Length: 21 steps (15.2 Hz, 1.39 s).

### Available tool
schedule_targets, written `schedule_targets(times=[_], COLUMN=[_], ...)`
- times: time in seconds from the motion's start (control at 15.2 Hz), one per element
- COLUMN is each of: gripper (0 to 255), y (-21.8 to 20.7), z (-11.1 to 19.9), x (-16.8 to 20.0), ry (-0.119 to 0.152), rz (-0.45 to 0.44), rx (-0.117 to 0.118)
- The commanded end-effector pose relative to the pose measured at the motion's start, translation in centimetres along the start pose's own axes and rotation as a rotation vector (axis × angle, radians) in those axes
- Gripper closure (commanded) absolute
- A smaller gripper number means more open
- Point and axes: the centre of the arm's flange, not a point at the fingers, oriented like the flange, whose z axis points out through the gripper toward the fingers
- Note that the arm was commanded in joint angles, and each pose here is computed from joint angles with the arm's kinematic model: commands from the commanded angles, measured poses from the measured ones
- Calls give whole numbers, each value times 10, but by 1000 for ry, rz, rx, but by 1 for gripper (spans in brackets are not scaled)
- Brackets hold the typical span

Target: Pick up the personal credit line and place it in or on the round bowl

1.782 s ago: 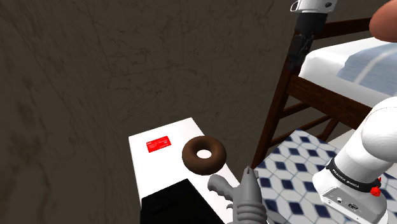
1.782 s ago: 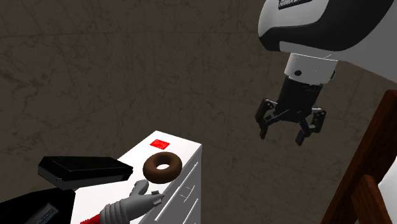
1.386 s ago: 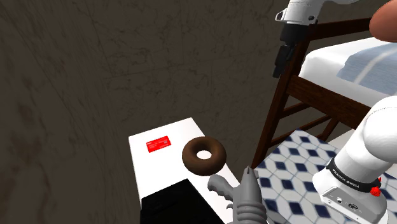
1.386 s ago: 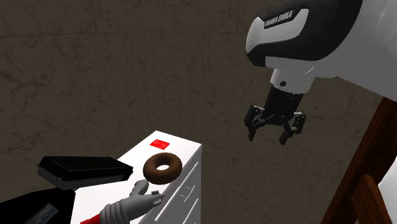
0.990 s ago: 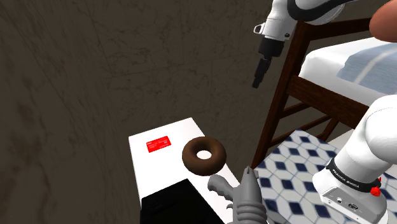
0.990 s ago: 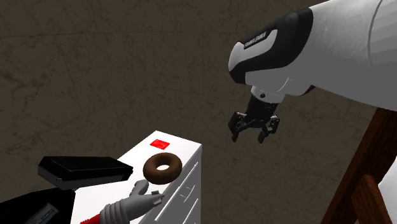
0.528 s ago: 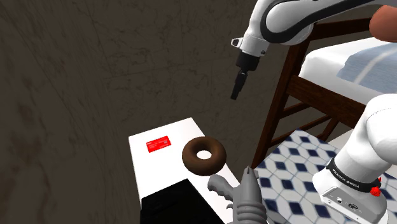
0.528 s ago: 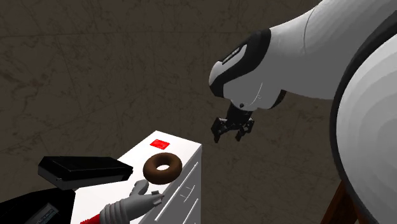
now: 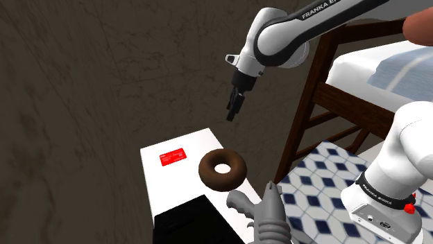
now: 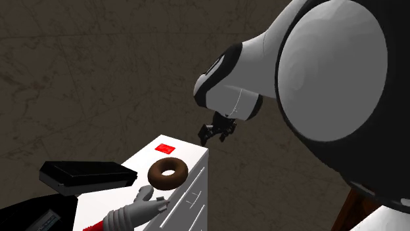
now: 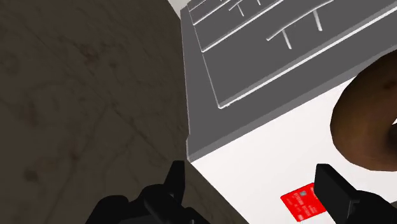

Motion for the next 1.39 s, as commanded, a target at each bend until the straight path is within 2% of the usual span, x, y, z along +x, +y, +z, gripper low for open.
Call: schedule_targets(times=[0.0, 0.53, 1.12, 1.32], gripper=[0, 0, 0, 0], y=[-6, -43, -104, -107], z=[17, 79, 141, 153], x=[14, 76, 139, 142], ry=[21, 102, 194, 196], rz=[-56, -273, -517, -524], rx=[10, 50, 96, 98])
